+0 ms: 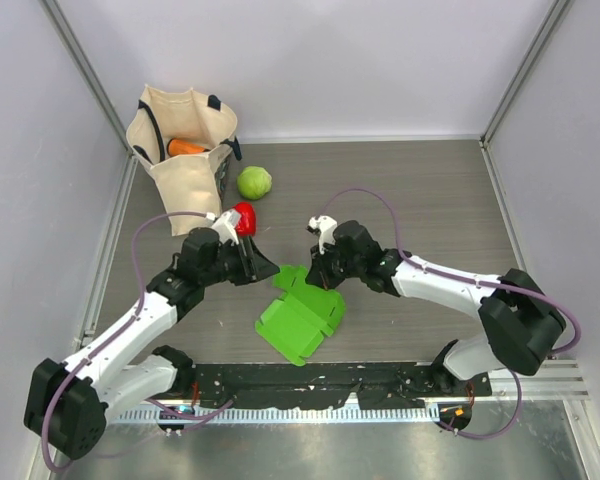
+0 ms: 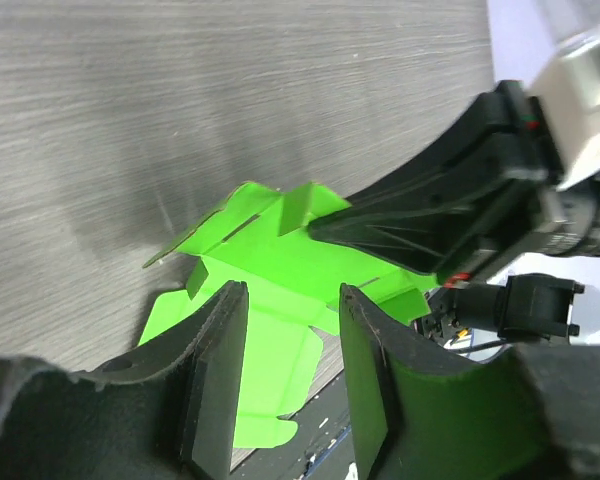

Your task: Fold the paper box

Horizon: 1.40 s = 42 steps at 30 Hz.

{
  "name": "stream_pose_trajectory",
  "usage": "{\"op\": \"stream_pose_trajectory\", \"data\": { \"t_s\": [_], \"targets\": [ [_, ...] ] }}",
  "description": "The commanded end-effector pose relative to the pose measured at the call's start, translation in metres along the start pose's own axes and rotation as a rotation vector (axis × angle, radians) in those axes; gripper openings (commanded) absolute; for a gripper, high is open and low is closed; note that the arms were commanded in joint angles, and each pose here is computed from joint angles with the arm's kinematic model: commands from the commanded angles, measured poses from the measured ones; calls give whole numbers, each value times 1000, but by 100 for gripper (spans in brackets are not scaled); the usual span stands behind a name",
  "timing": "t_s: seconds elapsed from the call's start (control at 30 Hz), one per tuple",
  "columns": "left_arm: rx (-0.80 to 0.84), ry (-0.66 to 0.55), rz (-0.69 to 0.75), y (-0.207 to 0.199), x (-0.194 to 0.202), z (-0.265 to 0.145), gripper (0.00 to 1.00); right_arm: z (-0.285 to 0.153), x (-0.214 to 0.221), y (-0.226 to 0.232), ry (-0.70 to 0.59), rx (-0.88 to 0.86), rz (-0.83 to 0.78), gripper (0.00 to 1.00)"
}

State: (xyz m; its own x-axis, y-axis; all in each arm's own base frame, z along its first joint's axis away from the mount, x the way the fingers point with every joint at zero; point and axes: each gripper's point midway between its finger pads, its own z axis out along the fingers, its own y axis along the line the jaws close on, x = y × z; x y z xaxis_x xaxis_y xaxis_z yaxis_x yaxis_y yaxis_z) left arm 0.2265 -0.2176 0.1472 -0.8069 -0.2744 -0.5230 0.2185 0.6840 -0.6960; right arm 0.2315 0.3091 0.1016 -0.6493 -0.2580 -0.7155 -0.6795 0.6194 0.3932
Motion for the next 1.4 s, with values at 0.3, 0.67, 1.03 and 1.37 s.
{"op": "stream_pose_trajectory", "data": {
  "t_s": [0.3,0.67,1.03,1.37],
  "targets": [
    [62,-31,285,-43,-15,18,39,8,-7,-20,85,148,-291,1],
    [-87,-76,410,-28,-16,41,34,11,6,-1,102,18,-312,1],
    [-81,-52,438,-23,0,57,27,11,9,4,114,-23,-330,1],
    [-165,-15,441,-3,11,61,18,12,8,3,108,-32,-319,1]
  ]
}}
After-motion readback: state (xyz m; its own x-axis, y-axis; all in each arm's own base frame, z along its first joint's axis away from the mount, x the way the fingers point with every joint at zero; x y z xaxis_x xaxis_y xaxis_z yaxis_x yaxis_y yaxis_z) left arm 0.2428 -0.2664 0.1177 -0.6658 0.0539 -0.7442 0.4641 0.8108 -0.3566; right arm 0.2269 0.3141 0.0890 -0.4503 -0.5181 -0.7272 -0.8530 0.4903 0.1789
